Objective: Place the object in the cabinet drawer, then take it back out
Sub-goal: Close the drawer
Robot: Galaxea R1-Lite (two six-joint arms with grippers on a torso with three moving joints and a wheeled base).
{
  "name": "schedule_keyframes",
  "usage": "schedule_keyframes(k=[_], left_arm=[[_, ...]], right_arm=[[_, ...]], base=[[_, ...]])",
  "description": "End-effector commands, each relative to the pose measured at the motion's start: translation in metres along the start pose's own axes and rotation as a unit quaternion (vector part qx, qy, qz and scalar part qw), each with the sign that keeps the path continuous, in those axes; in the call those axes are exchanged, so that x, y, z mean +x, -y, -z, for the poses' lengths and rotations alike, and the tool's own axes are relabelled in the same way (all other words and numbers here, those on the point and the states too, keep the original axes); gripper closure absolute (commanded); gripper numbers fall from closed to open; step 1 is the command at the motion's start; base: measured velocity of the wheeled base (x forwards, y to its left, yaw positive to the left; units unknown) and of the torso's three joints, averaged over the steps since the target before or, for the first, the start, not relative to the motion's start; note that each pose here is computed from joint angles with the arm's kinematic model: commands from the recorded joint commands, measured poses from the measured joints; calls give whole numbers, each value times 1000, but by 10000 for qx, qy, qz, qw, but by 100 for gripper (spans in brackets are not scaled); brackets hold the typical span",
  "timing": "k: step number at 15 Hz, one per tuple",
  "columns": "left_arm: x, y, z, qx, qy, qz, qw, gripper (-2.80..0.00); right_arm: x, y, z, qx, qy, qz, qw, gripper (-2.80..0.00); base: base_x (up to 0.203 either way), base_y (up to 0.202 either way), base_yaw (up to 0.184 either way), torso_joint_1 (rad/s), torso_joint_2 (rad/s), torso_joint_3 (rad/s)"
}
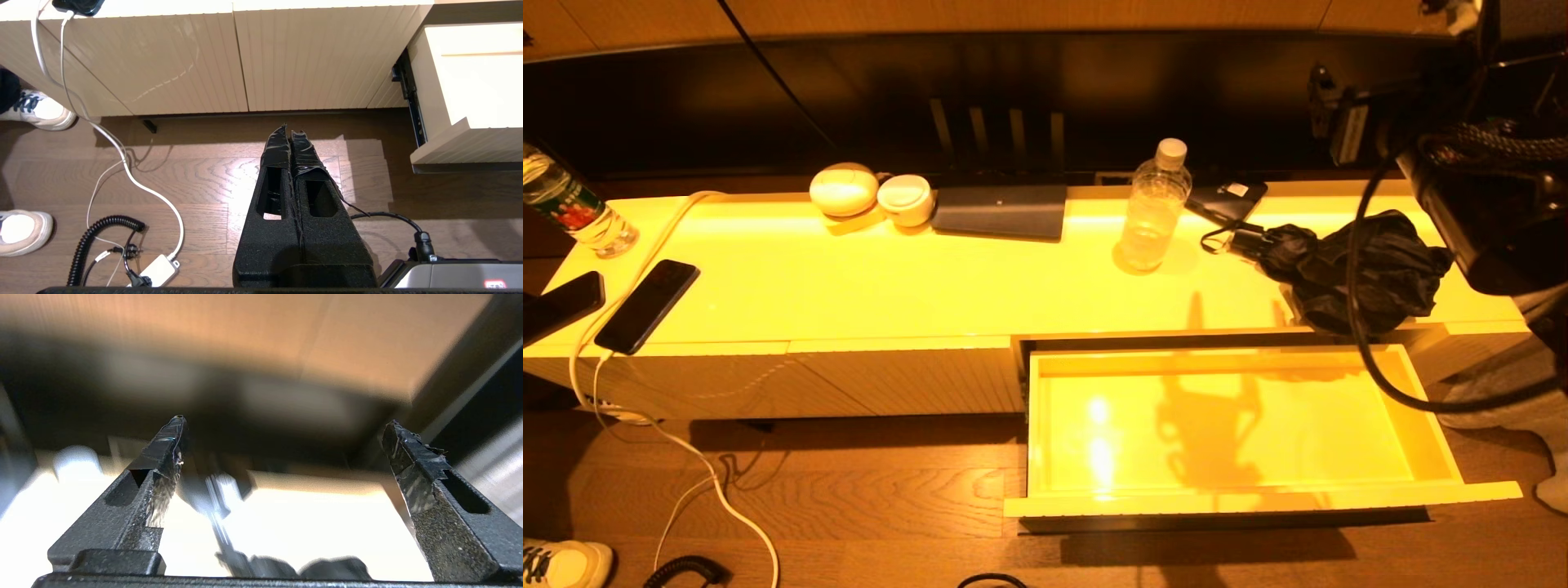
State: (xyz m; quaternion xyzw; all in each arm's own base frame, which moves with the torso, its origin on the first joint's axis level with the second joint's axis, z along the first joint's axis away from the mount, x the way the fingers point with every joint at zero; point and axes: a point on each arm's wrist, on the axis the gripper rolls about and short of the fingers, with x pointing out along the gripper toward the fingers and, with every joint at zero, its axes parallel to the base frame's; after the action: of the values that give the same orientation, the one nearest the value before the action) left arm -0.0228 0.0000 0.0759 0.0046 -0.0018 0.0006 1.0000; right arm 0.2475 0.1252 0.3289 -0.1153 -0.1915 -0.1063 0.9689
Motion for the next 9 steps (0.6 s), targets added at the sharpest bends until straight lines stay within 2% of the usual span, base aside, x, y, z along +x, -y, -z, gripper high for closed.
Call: schedule_keyframes(k=[1,4,6,7,9], left_arm=[[0,0,1,0,-8,-2,10000,0],[0,0,0,0,-3,5,10000,0],[0,0,1,0,-10,-2,10000,0],[0,0,0,0,-3,-2,10000,0],[0,0,0,0,-4,-2,10000,0]], right_arm=[[-42,39,8,-543,-781,-274,9951,0],[-76,49,47,-1042,-2077,-791,9694,0],[-105,53,79,-1401,-2886,-1666,9324,0],[-121,54,95,-1507,-3258,-2237,9062,0],[-138,51,119,-1591,-3728,-2949,8653,0]], base=[[0,0,0,0,0,0],[0,0,0,0,0,0],[0,0,0,0,0,0],[0,0,0,0,0,0],[0,0,0,0,0,0]])
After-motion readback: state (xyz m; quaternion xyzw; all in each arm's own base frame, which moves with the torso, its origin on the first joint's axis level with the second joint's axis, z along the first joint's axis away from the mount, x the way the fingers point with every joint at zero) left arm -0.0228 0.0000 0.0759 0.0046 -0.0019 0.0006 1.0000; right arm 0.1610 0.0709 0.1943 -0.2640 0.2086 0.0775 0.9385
